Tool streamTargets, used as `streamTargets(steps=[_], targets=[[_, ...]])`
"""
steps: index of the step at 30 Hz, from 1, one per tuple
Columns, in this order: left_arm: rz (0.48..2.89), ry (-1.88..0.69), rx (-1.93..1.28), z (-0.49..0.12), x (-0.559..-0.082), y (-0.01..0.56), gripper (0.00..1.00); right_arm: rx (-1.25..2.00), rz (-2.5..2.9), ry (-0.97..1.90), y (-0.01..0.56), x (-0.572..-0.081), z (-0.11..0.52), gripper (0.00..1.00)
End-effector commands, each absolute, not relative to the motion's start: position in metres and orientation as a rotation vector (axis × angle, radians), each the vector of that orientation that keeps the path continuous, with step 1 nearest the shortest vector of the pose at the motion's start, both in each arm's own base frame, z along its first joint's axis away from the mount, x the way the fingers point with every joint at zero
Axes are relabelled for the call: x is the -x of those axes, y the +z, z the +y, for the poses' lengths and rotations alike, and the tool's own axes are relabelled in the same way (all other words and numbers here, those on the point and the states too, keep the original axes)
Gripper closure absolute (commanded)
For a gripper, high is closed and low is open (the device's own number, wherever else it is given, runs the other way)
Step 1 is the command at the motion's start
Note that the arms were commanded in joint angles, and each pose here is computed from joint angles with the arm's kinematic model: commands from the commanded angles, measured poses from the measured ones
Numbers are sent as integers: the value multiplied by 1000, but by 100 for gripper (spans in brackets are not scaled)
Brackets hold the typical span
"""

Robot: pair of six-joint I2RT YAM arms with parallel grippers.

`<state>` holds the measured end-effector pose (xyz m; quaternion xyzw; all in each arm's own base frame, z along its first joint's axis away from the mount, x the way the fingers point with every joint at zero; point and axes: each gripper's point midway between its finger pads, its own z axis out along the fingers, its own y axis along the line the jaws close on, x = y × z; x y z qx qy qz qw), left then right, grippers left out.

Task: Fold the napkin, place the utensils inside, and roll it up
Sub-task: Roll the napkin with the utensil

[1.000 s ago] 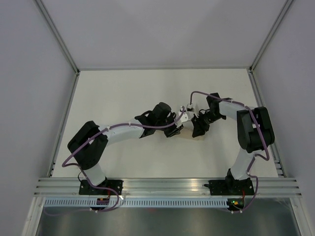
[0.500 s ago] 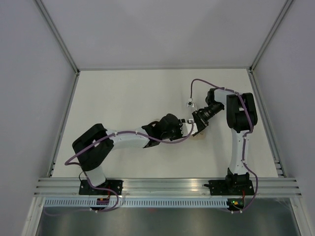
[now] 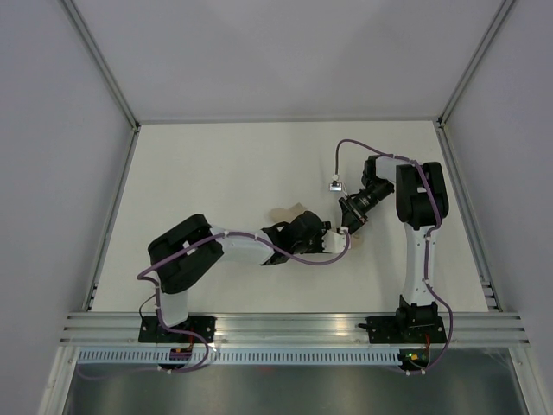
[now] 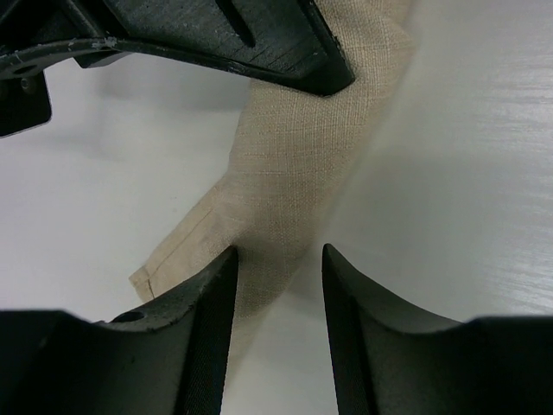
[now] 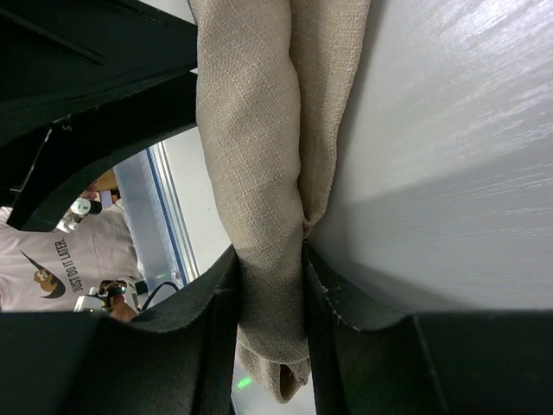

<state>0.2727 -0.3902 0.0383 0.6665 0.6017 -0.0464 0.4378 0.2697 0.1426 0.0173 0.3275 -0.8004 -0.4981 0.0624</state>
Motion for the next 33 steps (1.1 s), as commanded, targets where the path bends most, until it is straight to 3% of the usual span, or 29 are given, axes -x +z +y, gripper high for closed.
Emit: streamTargets(steps=[1,16,26,30,33], targets=[[1434,-33,-1683,-397,-287,37,50,-1161,-2431,-1436,-7,-279,130,62],[1354,127,-1716,-392,-296,28,49,-1163,-2436,-1417,-11,-282,129,62],[1330,173,-1738,-392,-298,22,40,-1168,-2433,-1403,-12,-281,126,62],[1347,155,-1778,-392,-296,14,41,-1171,-2434,-1402,-11,-281,127,62],[1386,100,-1815,-396,-292,8,49,-1178,-2437,-1397,-10,-282,127,62]])
